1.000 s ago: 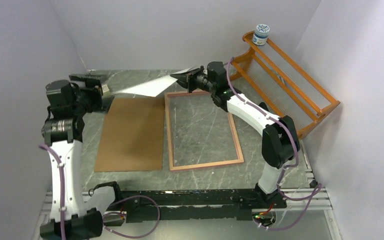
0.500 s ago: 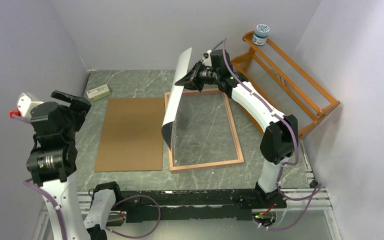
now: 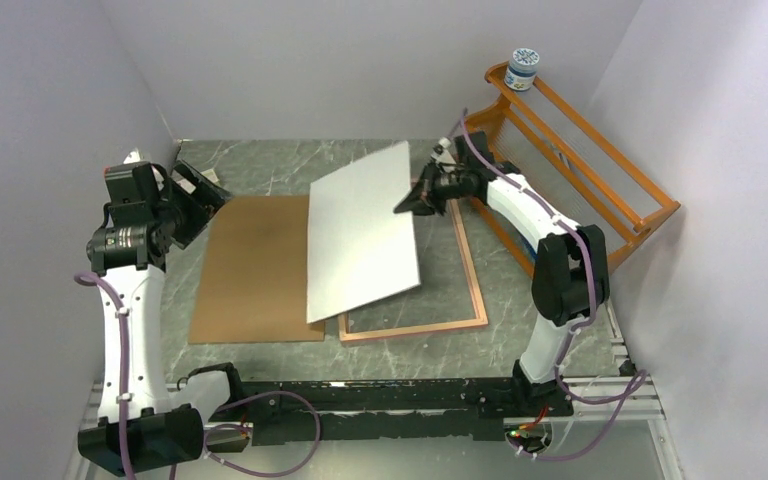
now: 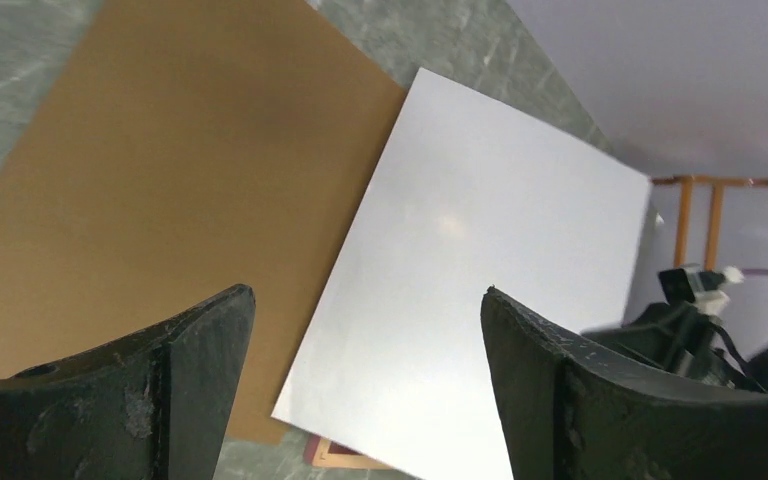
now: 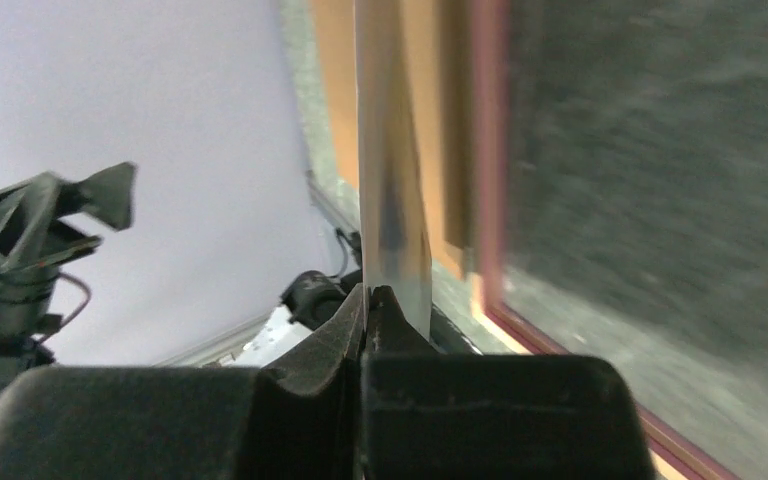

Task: Put the photo into the frame
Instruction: Place the photo in the photo frame.

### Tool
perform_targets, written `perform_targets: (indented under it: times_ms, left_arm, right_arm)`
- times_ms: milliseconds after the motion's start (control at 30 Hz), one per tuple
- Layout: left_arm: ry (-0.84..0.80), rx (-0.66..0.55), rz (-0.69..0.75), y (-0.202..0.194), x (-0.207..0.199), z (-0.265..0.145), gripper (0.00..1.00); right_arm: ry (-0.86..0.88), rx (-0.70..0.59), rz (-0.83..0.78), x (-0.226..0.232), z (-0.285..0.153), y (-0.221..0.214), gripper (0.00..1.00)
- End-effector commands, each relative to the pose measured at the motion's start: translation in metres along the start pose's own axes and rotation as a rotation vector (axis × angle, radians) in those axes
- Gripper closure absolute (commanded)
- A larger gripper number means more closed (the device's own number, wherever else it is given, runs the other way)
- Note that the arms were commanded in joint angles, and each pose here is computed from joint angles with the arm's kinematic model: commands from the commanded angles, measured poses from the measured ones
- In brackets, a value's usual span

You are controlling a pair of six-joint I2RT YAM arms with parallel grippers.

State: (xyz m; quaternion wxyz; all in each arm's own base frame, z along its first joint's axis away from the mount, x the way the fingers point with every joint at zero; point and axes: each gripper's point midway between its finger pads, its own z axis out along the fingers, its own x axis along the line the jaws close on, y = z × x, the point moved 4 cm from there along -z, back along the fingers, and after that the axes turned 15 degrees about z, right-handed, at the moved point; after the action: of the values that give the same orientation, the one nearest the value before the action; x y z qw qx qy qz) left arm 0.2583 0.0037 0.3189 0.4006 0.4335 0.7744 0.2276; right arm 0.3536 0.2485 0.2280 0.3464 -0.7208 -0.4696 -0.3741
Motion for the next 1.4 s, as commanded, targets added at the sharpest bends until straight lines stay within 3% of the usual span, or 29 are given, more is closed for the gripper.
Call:
perform_targets:
  times_ms: [0, 167, 533, 1000, 1300, 1367]
  left_arm:
    - [-0.171, -0.009, 0.063, 0.006, -0.021, 0.005, 0.12]
    - [-0.226, 0.070, 0.039, -0.005, -0.024, 0.024, 0.12]
    - [-0.282, 0.133, -0.001, -0.012, -0.028, 0.051, 0.14]
    - [-0.284, 0.170, -0.010, -0.019, -0.026, 0.065, 0.15]
    - [-0.283, 0.182, -0.014, -0.021, -0.025, 0.068, 0.15]
    - [-0.281, 0.186, -0.015, -0.023, -0.025, 0.069, 0.16]
  right_arm:
    - [-0.064, -0.014, -0.118, -0.040, -0.048, 0.014, 1.00]
    - [-0.227, 0.037, -0.176, -0.088, -0.055, 0.026, 1.00]
    - [-0.564, -0.108, -0.261, -0.123, -0.075, 0.060, 1.00]
    - [-0.466, -0.209, -0.347, -0.100, -0.062, 0.062, 1.00]
    - [-0.405, -0.135, -0.327, -0.103, -0.044, 0.050, 1.00]
    - [-0.391, -0.142, -0.309, -0.101, -0.041, 0.047, 0.94]
